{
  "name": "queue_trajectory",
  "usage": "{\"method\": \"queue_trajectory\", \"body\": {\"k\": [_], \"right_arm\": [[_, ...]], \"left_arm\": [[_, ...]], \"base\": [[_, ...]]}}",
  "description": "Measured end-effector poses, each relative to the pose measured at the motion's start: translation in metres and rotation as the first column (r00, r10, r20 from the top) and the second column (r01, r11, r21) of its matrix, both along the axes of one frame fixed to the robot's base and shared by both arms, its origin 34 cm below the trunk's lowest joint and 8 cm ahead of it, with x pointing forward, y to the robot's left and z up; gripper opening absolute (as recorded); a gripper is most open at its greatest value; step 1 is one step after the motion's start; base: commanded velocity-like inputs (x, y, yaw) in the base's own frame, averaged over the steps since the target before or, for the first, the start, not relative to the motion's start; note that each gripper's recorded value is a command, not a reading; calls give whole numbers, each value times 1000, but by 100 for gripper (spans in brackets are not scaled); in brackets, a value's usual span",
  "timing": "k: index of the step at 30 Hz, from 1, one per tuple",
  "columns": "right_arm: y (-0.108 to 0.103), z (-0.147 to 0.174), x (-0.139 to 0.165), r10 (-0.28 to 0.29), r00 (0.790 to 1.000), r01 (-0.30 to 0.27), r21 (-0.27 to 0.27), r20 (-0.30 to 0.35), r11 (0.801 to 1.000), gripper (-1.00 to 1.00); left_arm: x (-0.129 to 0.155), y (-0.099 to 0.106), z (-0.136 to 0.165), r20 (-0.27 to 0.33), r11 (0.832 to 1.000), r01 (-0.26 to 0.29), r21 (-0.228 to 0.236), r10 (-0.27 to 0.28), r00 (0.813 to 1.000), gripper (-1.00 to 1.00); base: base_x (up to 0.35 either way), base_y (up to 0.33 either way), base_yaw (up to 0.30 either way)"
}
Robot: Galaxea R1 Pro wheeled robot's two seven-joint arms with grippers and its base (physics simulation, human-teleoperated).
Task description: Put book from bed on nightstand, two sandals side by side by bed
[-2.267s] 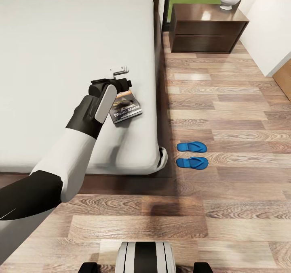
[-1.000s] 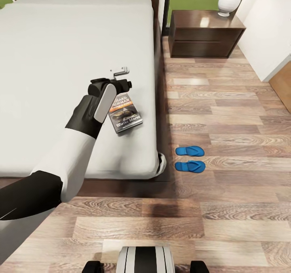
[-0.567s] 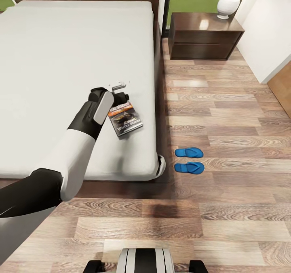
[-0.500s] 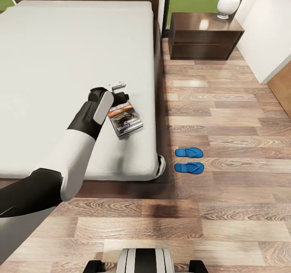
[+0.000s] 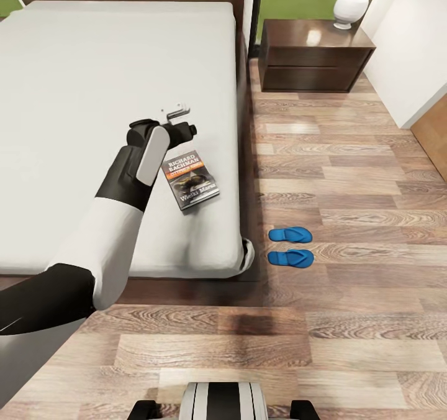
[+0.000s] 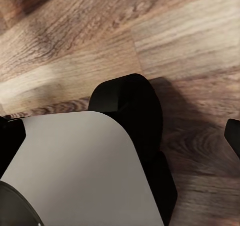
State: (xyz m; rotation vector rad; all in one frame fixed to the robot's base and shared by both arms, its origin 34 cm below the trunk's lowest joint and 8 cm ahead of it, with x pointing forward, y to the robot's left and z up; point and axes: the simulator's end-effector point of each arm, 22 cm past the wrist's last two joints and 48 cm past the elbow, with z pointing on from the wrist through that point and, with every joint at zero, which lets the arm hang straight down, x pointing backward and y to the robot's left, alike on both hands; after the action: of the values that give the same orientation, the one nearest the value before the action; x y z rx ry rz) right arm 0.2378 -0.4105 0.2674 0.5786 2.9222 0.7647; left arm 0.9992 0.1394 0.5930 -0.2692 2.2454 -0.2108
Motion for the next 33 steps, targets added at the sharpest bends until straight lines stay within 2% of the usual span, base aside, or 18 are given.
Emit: {"method": "queue_trajectory", "body": {"k": [8, 21, 27, 29, 33], "right_arm": [[-1, 7, 1, 0, 1000, 0, -1, 0, 1000, 100], [-1, 7, 1, 1, 1000, -1, -1, 0, 1000, 100], [-1, 7, 1, 1, 1000, -1, -1, 0, 1000, 100], [-1, 7, 1, 1, 1000, -1, -1, 0, 1000, 100], [-1, 7, 1, 0, 1000, 0, -1, 0, 1000, 100]], "left_arm": [[3, 0, 11, 11, 1000, -1, -3, 1, 1000, 100], [1, 1, 5, -5, 1000, -1, -1, 1, 1000, 100], [-16, 0, -38, -124, 1000, 22, 17, -20, 992, 100], [-20, 0, -45, -148, 999, 28, 21, -24, 989, 100], [-21, 0, -47, -155, 999, 29, 25, -25, 988, 100]], "base": [[0, 0, 0], [0, 0, 0], [0, 0, 0], [0, 0, 0], [0, 0, 0]]}}
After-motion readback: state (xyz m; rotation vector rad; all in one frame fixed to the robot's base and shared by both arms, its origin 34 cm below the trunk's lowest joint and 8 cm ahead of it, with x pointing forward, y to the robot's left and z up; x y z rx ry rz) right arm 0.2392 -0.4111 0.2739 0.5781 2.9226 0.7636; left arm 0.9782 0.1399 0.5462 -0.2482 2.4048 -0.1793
